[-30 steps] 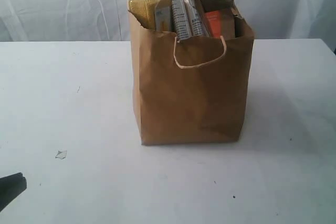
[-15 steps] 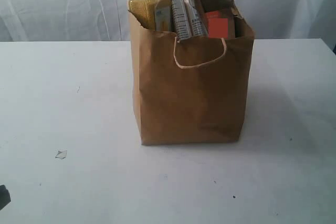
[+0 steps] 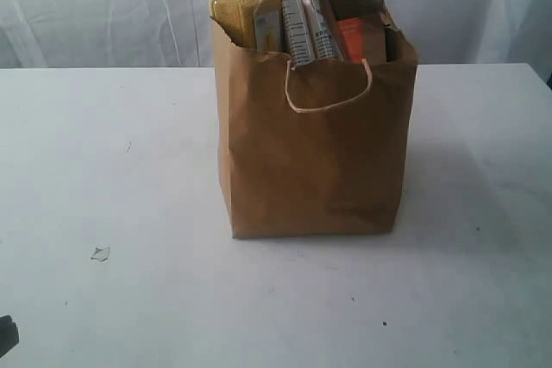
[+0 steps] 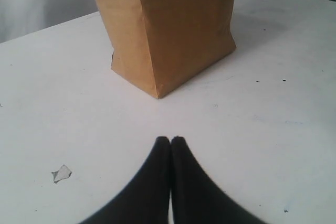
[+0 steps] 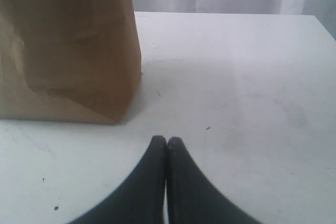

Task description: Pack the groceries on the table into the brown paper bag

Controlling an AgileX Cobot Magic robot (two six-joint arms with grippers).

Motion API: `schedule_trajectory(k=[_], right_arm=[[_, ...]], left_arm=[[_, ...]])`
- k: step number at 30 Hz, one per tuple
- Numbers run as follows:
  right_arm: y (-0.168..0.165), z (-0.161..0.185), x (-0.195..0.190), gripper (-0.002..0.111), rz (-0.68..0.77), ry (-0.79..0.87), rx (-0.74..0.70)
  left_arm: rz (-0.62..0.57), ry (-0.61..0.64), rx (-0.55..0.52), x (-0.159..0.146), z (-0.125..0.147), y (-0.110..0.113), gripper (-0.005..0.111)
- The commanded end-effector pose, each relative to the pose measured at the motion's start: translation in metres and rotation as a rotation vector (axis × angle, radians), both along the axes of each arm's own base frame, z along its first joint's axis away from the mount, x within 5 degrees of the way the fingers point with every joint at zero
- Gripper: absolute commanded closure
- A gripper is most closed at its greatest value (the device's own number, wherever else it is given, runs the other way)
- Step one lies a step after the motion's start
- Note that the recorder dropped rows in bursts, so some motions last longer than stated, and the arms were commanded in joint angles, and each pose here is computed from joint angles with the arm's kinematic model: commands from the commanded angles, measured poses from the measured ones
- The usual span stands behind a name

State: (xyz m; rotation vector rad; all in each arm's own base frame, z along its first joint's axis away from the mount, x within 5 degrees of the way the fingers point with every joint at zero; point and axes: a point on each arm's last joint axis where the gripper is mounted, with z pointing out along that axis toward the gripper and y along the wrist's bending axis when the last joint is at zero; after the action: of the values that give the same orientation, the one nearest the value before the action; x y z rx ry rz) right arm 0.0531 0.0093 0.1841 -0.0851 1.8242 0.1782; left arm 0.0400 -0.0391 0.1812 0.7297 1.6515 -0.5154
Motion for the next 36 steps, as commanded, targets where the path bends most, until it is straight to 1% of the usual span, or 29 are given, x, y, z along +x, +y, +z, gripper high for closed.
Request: schedule_trajectory(k=[1, 12, 19, 25, 36], right_arm=[[-0.0002, -0.0011, -0.0002, 0.108, -0.004, -0.003, 0.004], [-0.0002, -0.0011, -0.0002, 0.108, -0.004, -0.003, 0.004], [-0.0002, -0.0011, -0.0002, 0.108, -0.004, -0.003, 0.004], [-0.0002, -0.0011, -0.0002, 0.108, -0.004, -0.003, 0.004], [-0.0002, -0.0011, -0.0002, 0.108, -0.004, -0.003, 0.004]], left_arm=[[-0.004, 0.026, 0.008, -0.0008, -0.0033, 0.0002, 0.107], [0.003, 0.042, 0.006, -0.0008, -0.0042, 0.0005, 0.107], [0.068, 0.041, 0.004, 0.0016, -0.0040, 0.0031, 0.107], [0.094, 0.040, 0.002, 0.0026, -0.0039, 0.0042, 0.107], [0.099, 0.040, 0.002, 0.0028, -0.0039, 0.0044, 0.107]])
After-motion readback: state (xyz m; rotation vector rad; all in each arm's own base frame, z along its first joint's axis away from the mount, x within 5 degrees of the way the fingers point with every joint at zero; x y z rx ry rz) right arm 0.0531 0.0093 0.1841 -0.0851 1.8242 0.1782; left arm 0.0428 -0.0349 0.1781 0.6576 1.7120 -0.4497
